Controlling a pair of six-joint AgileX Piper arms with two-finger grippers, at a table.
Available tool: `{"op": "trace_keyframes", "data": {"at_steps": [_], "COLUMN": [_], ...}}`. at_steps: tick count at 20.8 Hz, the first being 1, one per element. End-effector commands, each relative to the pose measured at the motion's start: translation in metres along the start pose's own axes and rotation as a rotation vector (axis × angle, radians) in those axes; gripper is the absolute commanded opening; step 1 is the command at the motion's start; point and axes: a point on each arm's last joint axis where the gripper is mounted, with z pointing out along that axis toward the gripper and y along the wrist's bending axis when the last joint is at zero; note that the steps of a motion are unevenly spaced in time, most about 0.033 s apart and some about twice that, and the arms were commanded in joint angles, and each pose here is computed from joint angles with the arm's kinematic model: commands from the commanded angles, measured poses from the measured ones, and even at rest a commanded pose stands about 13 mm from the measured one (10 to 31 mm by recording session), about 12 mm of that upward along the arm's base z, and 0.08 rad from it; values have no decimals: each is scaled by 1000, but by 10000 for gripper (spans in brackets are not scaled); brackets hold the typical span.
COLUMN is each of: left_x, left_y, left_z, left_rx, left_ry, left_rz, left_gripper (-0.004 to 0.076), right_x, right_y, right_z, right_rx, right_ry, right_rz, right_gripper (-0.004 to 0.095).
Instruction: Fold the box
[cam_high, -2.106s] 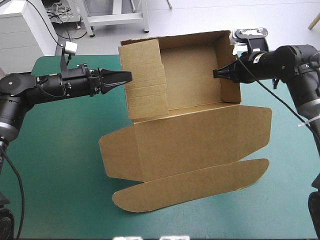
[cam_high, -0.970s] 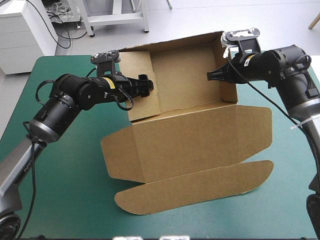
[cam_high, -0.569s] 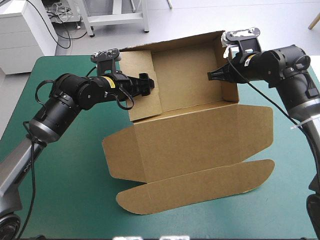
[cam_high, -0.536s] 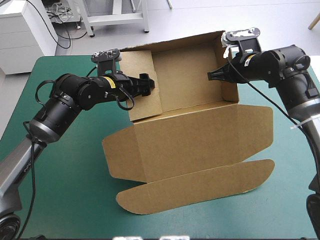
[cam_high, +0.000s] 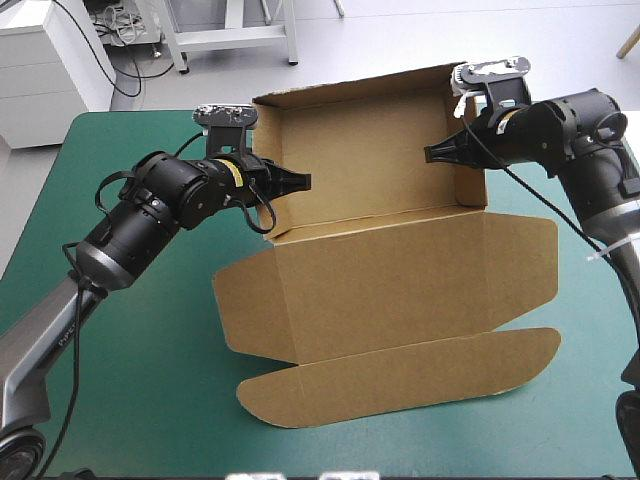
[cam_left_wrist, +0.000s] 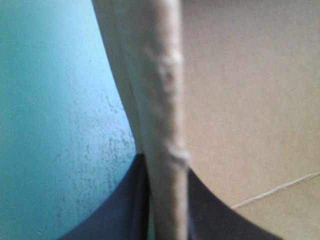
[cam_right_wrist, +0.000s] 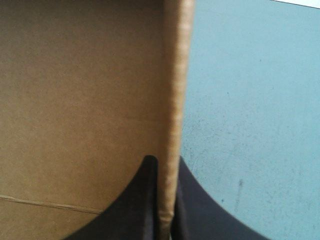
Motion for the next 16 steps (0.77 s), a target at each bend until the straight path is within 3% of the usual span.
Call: {"op": "trace_keyframes", "data": {"at_steps": [1, 5, 8, 12, 16], "left_x": [-15, -17, -28, -27, -25], "left_y": [-19, -19, -20, -19, -18], "left_z": [-31, -32, -22, 22, 63], "left_rx": [145, 145, 73, -50, -65], "left_ry": [-147, -155, -112, 128, 278], "left_rz": [-20, -30, -6, 12, -21], "left_gripper": [-8, -8, -8, -8, -8], "right_x": [-13, -12, -4, 4, 10], "right_y": [4, 4, 6, 6, 7], "right_z": [-24, -24, -18, 15, 55], "right_rx": [-33, -35, -55, -52, -69], "right_ry": [-149, -136, -36, 114, 209], "right_rz": [3, 24, 80, 102, 118], "right_gripper": [-14, -14, -14, -14, -14]}}
